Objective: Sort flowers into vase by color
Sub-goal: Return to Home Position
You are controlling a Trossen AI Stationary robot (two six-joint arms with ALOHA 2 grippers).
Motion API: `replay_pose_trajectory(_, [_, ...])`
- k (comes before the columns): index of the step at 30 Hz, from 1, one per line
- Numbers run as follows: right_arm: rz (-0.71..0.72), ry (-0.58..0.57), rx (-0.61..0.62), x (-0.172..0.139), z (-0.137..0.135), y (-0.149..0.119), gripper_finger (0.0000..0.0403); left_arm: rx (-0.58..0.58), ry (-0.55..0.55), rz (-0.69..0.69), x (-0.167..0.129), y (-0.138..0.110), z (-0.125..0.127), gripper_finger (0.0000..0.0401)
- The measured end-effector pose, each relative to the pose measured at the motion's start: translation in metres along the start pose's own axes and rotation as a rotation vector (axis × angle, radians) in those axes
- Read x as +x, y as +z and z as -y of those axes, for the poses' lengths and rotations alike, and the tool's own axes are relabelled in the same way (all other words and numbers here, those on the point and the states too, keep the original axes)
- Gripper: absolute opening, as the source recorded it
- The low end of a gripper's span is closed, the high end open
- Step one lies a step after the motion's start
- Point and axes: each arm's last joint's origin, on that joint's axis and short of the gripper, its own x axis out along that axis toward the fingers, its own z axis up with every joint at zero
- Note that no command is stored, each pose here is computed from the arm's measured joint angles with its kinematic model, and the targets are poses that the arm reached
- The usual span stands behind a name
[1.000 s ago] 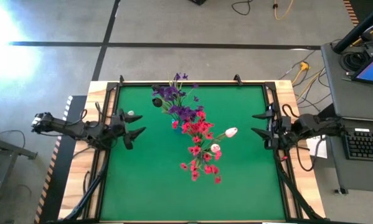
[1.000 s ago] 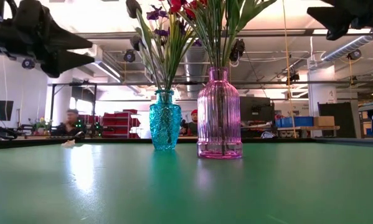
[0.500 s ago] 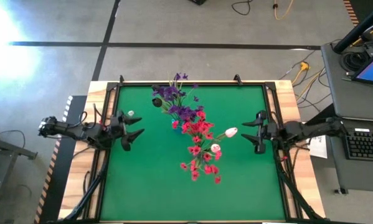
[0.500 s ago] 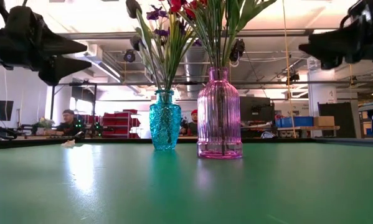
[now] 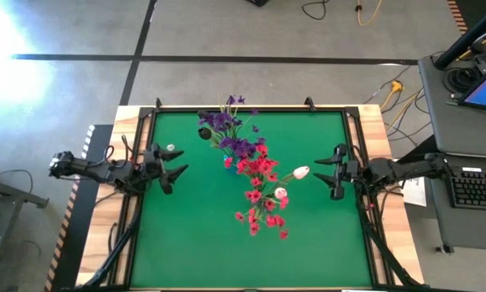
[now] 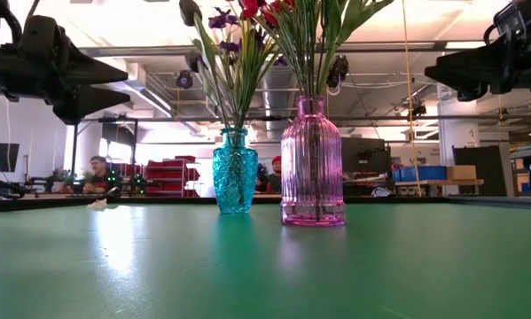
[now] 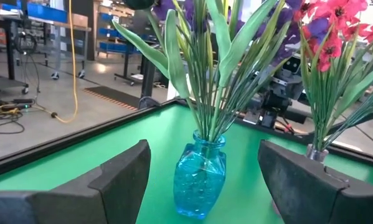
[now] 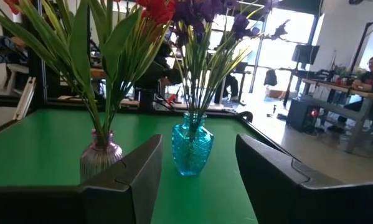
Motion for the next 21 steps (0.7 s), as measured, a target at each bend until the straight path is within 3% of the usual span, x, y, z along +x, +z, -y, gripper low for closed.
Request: replay_pose_trajectory(21, [-0.013, 0.002, -0.004, 0.0006, -0.0004, -0.0011, 0.0194, 0.036, 0.008, -0.047, 0.0029, -0.0036, 0.0016, 0.0283])
